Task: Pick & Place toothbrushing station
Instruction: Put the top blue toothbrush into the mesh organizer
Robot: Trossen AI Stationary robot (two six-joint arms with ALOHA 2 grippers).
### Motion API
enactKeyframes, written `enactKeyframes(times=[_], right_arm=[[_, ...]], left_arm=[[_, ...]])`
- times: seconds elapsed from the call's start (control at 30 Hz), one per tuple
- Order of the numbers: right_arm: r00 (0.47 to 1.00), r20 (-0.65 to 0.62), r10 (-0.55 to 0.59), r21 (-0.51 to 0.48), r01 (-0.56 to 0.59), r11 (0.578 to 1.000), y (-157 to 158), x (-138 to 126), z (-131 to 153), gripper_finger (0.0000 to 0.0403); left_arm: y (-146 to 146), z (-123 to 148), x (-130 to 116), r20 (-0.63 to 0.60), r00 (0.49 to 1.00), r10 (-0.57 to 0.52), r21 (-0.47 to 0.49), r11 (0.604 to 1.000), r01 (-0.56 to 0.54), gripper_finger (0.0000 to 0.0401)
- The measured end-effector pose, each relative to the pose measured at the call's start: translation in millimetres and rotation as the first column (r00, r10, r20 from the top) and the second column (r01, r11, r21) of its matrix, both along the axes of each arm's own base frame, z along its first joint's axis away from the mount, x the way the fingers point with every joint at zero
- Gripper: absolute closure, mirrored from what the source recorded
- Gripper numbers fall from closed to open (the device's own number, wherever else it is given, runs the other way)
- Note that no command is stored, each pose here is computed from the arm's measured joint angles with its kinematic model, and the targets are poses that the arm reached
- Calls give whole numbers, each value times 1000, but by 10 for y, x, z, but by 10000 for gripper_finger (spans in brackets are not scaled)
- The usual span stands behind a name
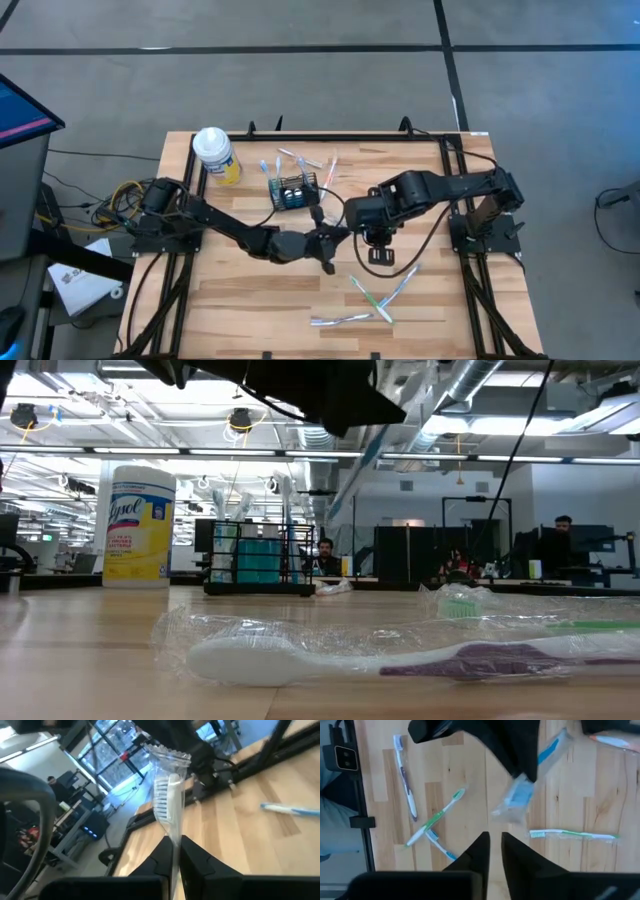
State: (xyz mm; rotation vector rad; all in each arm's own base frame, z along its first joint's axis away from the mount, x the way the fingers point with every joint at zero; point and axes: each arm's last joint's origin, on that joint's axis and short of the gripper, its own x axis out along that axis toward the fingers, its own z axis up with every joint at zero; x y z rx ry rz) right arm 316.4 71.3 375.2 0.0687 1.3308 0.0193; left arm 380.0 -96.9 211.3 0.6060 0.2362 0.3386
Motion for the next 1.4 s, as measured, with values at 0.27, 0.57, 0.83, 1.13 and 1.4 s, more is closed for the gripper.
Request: enactKeyframes(times=[0.27,0.57,0.83,1.13,1.4], right_arm=[[999,24,-28,-22,29,999,-78,-81,82,321],[995,97,-36,-142,50,989,-60,-213,204,322],[986,150,-72,-188,100,977,-51,-341,310,321],[983,170,-67,-241,108,965,54,-440,348,321],[979,190,-70,-272,121,955,132,-478,356,321]], left_arm=[[48,4,-120,-1,999,51,-10,999,-51,394],[192,219,-589,127,988,92,-229,972,-61,394],[307,262,-977,195,970,147,-357,932,-70,395],[300,424,-1225,260,940,221,-382,918,-110,395],[392,430,-1479,287,910,299,-402,900,-169,395]])
